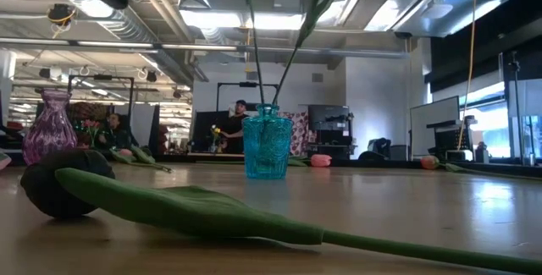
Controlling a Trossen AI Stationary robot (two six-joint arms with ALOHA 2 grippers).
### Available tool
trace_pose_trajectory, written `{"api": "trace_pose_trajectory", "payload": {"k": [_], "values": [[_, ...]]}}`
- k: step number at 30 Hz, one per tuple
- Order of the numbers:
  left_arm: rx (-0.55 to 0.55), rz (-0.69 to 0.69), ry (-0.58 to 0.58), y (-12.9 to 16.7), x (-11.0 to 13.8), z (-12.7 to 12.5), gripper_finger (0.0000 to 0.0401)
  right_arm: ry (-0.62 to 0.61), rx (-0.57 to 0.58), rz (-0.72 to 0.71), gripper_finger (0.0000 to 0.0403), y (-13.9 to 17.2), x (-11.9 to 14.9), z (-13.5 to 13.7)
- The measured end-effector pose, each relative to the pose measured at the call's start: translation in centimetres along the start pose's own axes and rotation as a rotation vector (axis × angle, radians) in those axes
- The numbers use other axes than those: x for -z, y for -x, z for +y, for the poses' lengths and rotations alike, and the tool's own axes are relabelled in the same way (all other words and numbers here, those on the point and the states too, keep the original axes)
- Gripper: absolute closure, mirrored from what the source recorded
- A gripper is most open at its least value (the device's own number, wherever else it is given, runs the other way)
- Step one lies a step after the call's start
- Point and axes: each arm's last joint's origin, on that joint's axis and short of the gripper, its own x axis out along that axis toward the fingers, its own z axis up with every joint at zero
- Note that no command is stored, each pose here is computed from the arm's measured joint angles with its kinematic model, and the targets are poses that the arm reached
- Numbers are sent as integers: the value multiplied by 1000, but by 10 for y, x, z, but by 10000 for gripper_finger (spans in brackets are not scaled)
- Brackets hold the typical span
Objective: Sort flowers into vase by color
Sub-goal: Put the bottom right black tulip into the blue vase, then put the bottom black tulip into the blue vase
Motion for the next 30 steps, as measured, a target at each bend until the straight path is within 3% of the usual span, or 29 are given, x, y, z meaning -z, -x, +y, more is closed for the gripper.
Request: {"api": "trace_pose_trajectory", "payload": {"k": [8, 12, 17, 25, 30], "values": [[26, 91, 6, -4, -20, -11, 305, -56, -65, 222, 152, 0, 12, -13], [33, 147, 33, -2, -25, -13, 305, -74, -121, 353, 142, -6, 22, -19], [4, 215, 68, 3, -45, -8, 305, -102, -180, 416, 141, -6, 19, -33], [-14, 251, 70, 13, -59, -3, 305, -57, -228, 306, 141, 15, -4, -47], [-9, 259, 65, 14, -58, -5, 305, 22, -353, 155, 141, 47, -19, -26]]}}
